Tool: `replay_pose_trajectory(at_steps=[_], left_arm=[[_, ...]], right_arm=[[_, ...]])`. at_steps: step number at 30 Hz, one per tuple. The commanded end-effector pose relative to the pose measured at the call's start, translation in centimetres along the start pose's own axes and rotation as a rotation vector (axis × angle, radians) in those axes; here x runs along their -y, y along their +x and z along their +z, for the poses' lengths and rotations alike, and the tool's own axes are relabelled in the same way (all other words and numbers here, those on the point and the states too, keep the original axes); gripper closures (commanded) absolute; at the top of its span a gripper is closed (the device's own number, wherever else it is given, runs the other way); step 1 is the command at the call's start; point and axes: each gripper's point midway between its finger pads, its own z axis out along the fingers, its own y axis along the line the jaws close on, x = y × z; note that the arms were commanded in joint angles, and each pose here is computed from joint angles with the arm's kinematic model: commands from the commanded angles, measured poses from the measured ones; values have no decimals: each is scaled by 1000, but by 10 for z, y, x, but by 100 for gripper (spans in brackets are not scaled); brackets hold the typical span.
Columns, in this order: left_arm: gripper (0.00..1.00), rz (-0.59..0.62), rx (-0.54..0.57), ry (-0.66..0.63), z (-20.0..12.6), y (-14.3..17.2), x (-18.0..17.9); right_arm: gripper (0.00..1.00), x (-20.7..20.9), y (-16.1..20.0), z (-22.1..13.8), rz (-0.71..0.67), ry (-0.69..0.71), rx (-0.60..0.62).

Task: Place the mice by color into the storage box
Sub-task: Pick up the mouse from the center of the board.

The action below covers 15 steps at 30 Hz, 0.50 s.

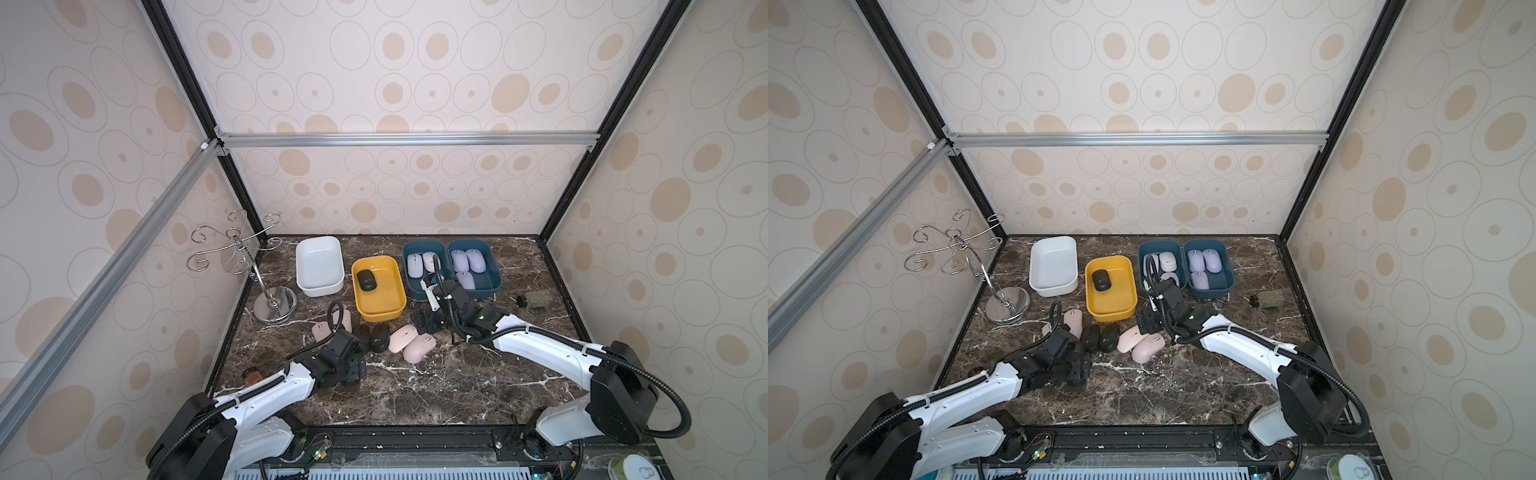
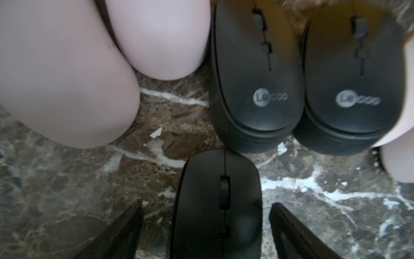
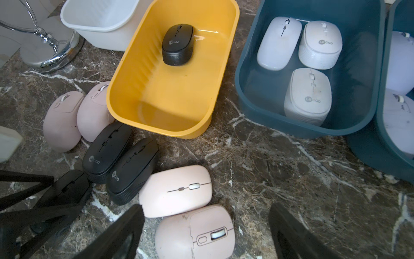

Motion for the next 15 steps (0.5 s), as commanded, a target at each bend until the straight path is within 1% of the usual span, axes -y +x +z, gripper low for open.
replay_pose_trajectory(at_steps=[1, 4, 7, 10, 13, 15], left_arm=[[14, 4, -16, -50, -1, 4, -3], [20, 21, -37, -68, 1, 9, -4], [32, 41, -52, -64, 2, 11, 0], [37, 66, -77, -68, 3, 14, 2], [40, 74, -82, -79, 2, 16, 2], [47, 79, -77, -79, 0, 14, 4]], right_arm=[[11, 6, -3, 0, -1, 25, 27], [12, 5, -1, 2, -1, 23, 20], [13, 5, 1, 5, 4, 21, 14], [13, 4, 3, 5, 1, 19, 1], [14, 5, 4, 6, 9, 17, 12], [14, 4, 4, 6, 12, 13, 8]])
